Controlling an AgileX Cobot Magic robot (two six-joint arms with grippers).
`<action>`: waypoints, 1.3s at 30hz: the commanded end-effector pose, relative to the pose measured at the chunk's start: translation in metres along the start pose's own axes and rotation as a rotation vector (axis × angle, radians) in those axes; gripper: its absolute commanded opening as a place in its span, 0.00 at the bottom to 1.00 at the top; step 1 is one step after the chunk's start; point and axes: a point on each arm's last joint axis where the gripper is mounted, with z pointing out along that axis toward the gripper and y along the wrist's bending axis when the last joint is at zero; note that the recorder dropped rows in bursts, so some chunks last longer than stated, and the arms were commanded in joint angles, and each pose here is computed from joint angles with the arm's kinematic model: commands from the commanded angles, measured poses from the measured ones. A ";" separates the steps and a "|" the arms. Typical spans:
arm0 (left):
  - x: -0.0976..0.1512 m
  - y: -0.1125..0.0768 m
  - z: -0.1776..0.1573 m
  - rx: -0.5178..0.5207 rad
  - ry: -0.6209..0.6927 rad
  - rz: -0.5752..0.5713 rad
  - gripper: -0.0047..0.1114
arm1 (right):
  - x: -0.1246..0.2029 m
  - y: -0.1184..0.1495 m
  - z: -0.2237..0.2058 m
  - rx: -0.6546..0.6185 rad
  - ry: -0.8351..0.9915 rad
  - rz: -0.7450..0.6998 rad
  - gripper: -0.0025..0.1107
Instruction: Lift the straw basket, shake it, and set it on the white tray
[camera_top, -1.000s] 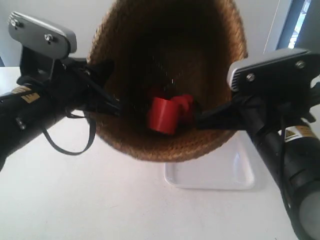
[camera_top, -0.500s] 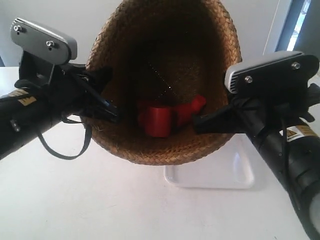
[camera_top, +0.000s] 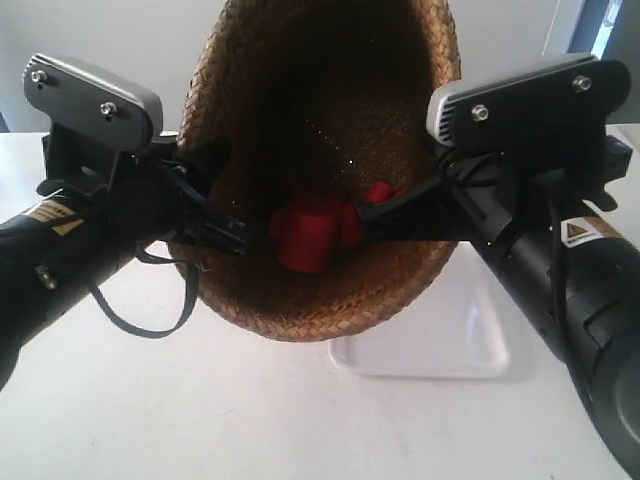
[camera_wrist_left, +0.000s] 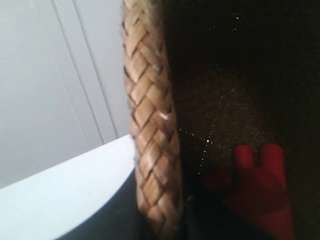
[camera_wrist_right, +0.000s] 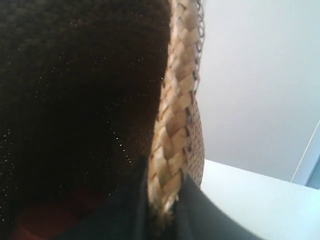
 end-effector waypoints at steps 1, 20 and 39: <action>-0.006 -0.004 -0.003 0.029 -0.021 0.088 0.04 | -0.009 0.005 -0.002 -0.055 -0.066 -0.076 0.02; -0.019 -0.015 -0.031 0.155 0.011 0.137 0.04 | -0.019 0.008 -0.027 -0.108 -0.033 -0.143 0.02; 0.001 0.013 0.006 0.114 0.044 0.000 0.04 | 0.007 0.002 -0.009 0.016 -0.136 -0.098 0.02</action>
